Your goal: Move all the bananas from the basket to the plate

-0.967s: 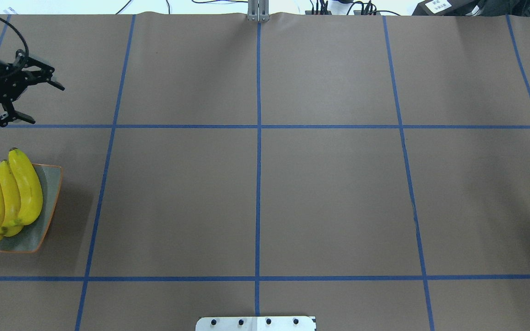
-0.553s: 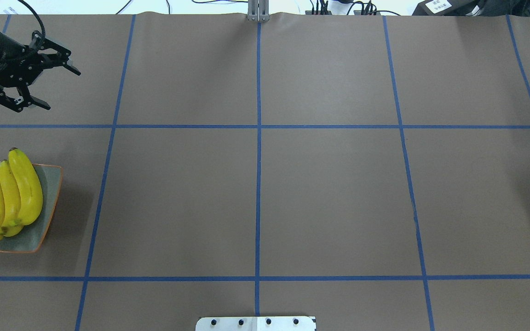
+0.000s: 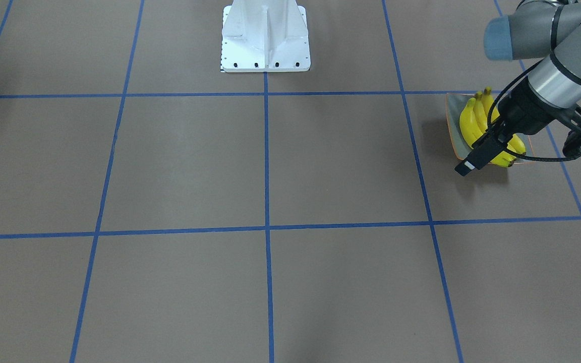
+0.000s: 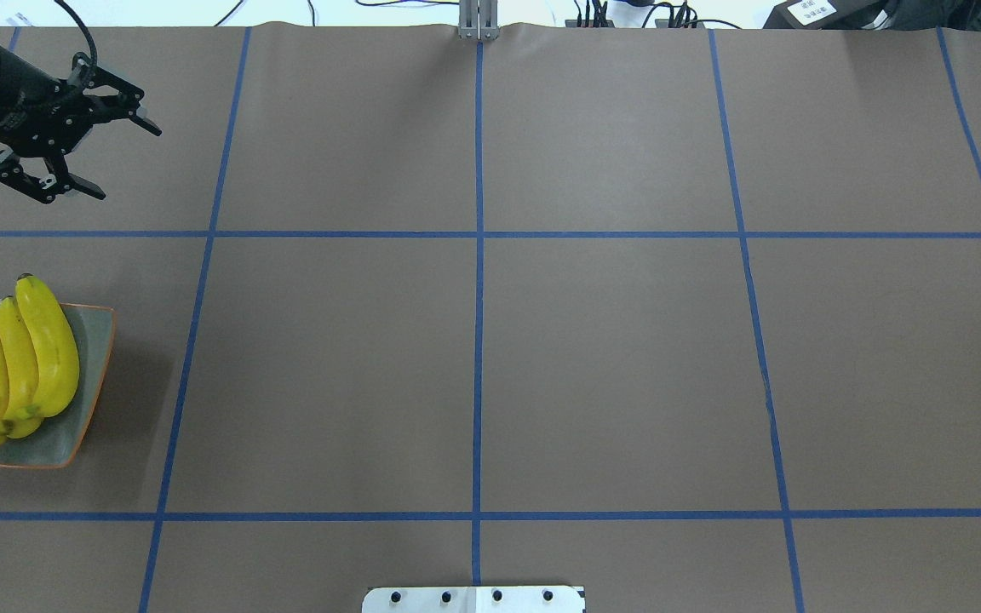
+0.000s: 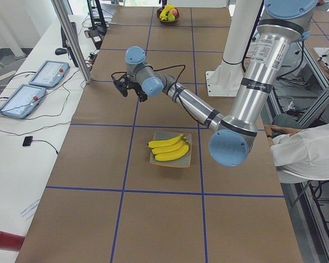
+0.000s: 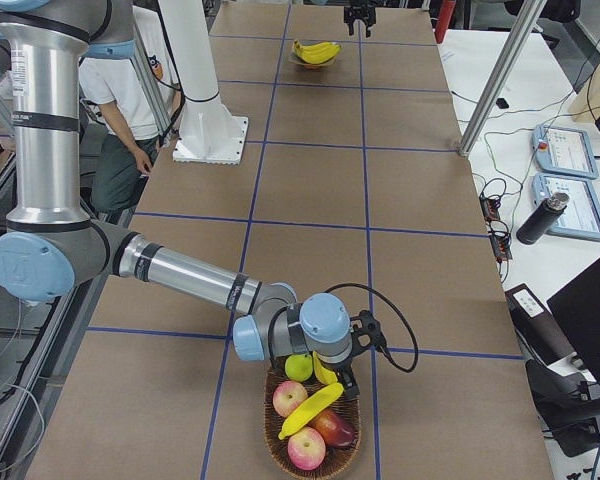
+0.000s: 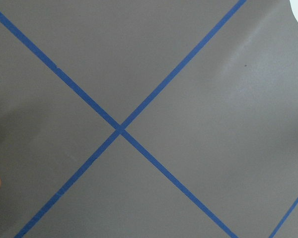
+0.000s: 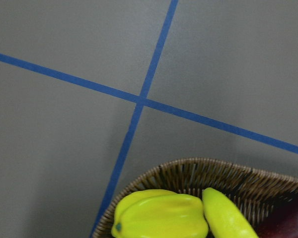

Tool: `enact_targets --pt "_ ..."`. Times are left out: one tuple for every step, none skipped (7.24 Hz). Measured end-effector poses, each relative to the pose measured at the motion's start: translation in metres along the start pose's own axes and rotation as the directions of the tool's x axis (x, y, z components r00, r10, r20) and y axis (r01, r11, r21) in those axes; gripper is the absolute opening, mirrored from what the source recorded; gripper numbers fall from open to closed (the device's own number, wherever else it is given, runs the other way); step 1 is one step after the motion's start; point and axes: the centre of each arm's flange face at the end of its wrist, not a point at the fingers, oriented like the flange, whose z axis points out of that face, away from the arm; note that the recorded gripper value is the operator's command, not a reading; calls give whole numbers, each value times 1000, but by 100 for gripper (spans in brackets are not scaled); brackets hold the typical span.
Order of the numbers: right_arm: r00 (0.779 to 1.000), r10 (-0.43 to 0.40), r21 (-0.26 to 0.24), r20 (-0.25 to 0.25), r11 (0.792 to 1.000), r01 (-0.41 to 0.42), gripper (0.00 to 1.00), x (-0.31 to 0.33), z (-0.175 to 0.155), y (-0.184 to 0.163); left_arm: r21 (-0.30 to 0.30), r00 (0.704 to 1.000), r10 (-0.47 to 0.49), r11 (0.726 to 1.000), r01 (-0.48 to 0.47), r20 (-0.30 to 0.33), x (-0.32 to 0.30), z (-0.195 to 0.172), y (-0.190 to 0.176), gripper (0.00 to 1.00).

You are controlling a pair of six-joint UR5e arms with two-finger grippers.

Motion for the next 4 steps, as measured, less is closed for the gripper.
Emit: enact_targets --pt "998 -67 -25 15 997 68 100 13 2 -1 0 1000 -1 1000 1 -2 2 0 1 100" --pt "994 -101 -43 26 994 103 99 17 6 4 0 1000 -1 1000 1 -2 3 0 1 100" --pt "991 -126 -64 40 990 128 97 16 13 9 1 1000 -2 1000 2 -2 3 0 1 100" --pt "985 -158 -95 65 982 164 93 12 22 13 1 1000 -2 1000 2 -2 3 1 1 100"
